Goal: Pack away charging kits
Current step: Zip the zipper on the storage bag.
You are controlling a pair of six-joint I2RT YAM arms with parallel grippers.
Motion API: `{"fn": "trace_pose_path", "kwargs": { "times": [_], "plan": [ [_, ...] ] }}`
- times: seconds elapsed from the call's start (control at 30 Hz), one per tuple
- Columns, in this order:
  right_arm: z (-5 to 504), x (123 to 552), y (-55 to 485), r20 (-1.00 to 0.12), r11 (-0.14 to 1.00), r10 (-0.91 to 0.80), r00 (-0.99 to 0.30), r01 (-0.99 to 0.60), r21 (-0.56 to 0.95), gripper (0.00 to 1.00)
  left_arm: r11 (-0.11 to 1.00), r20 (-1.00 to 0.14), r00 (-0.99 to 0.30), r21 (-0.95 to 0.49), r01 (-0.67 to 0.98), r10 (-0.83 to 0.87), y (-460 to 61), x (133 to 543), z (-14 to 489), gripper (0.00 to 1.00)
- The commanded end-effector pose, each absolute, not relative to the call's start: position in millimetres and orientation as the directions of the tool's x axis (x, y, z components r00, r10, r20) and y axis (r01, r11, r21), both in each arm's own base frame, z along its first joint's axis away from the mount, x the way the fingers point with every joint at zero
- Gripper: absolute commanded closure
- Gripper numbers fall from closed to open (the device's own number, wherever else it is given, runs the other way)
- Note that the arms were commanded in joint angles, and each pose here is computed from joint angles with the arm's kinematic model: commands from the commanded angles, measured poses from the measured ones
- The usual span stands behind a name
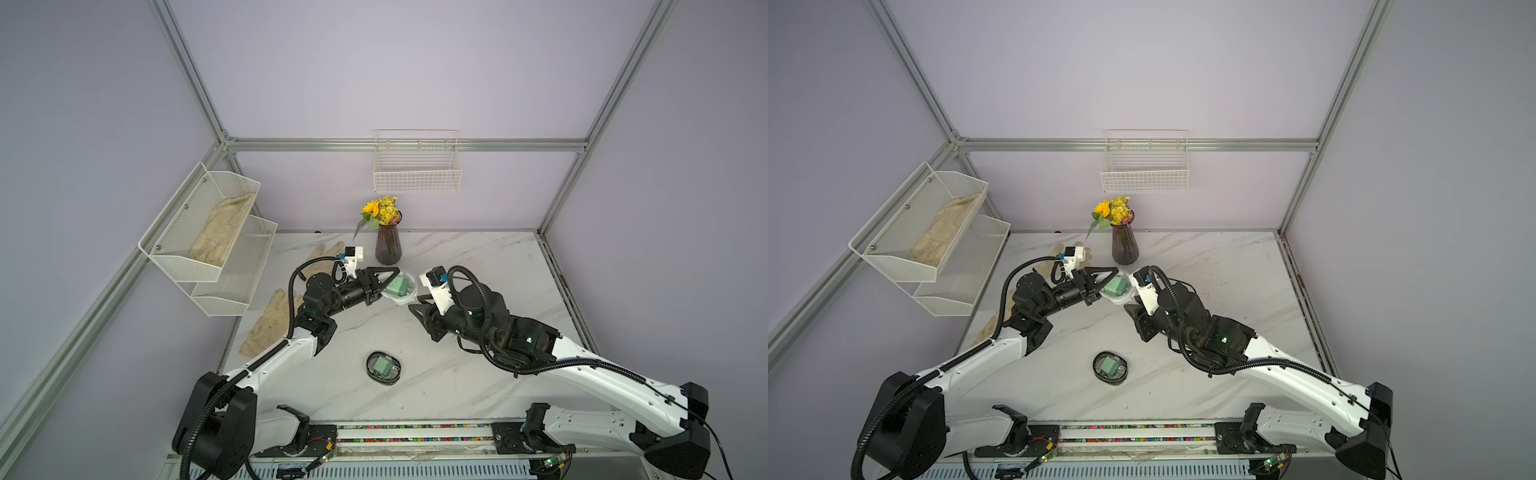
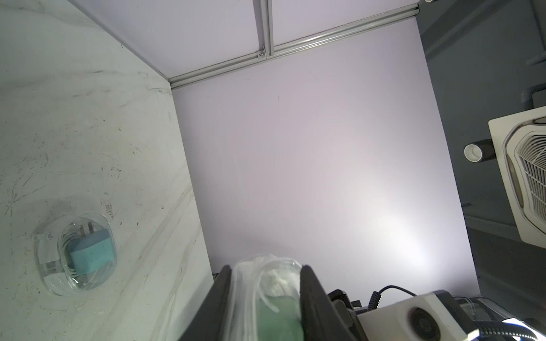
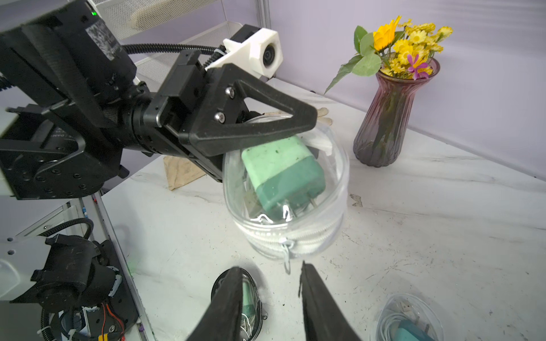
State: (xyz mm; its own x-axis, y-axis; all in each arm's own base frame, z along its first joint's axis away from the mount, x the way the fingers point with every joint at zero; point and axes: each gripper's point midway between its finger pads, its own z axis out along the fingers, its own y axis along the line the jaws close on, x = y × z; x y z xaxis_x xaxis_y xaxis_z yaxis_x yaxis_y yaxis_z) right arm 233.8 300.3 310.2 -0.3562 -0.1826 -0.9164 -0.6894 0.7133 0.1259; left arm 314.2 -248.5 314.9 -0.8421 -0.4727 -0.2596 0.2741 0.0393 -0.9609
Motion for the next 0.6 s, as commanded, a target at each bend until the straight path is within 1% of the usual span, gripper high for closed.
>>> {"fn": "trace_pose_path", "kwargs": {
  "times": [0.0,0.1,0.2,0.33,0.43,0.57],
  "plan": [
    [318.7,233.0,303.7,-0.926,0.703,-0.166,-0.339,-0.699,0.13,0.64,-0.019,-0.375,-0.795,-0.9,0.436,-0.478,-245.7,304.6,377.7,0.78],
    [316.6,235.7,306.0,-0.926,0.707,-0.171,-0.337,-0.697,0.123,0.67,-0.019,-0.378,-0.793,-0.898,0.44,-0.477,-245.7,304.3,378.6,0.78],
    [317.4,237.0,309.4,-0.928,0.703,-0.164,-0.333,-0.7,0.127,0.74,-0.021,-0.378,-0.795,-0.898,0.44,-0.475,-246.2,304.3,378.7,0.78],
    [314.2,238.9,313.0,-0.926,0.701,-0.17,-0.336,-0.702,0.126,0.91,-0.021,-0.382,-0.793,-0.895,0.445,-0.475,-245.4,302.9,380.6,0.78],
    [309.1,241.6,314.4,-0.92,0.71,-0.179,-0.35,-0.693,0.125,1.0,-0.022,-0.386,-0.791,-0.893,0.449,-0.474,-244.8,302.2,382.6,0.78],
    [309.3,247.0,305.1,-0.918,0.749,-0.182,-0.352,-0.655,0.103,1.0,-0.017,-0.391,-0.789,-0.892,0.452,-0.474,-242.7,301.5,383.6,0.78]
  ]
}}
